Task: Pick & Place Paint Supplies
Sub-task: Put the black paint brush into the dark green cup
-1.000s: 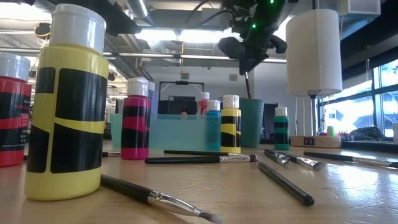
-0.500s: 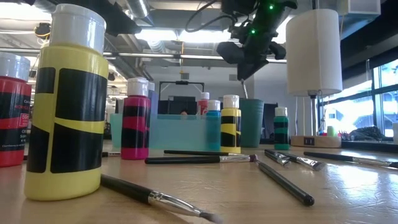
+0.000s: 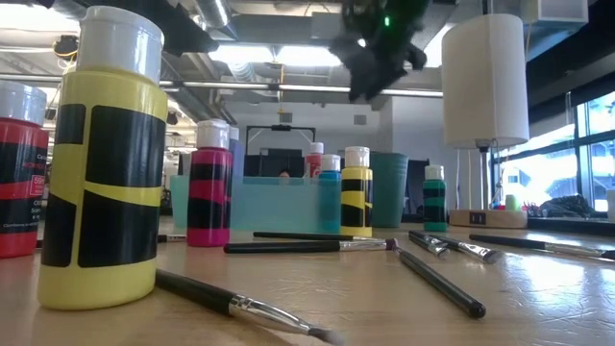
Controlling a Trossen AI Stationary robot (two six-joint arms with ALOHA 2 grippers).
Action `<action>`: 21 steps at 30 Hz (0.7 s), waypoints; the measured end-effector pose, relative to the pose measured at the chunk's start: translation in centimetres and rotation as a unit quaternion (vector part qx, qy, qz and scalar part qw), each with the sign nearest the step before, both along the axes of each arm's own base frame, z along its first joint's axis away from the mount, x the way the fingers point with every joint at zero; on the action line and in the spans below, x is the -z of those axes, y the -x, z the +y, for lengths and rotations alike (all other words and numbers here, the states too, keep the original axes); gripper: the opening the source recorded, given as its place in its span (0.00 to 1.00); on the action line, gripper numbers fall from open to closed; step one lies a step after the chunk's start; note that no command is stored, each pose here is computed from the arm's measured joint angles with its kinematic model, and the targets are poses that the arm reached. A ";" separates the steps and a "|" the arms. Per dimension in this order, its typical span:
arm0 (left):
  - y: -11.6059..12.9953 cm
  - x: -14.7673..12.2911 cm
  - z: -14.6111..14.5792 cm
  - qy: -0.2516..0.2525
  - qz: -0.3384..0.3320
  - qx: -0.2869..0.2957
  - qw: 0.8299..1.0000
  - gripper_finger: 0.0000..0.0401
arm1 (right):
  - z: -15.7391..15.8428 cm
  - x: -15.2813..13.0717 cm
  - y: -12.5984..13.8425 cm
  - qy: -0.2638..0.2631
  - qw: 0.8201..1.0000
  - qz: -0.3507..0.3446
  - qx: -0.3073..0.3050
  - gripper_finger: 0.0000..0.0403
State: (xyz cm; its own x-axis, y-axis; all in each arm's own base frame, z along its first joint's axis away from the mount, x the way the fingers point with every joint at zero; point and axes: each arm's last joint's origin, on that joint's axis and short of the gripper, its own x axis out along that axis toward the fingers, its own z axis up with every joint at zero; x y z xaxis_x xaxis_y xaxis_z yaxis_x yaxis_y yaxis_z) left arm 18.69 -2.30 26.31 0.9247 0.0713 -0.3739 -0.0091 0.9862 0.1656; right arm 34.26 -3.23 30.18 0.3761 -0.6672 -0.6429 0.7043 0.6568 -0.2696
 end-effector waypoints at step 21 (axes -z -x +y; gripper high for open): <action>0.0 0.0 0.0 0.001 0.000 0.000 1.000 0.33 | 10.0 -0.6 5.3 -0.376 0.902 0.208 -0.044 0.52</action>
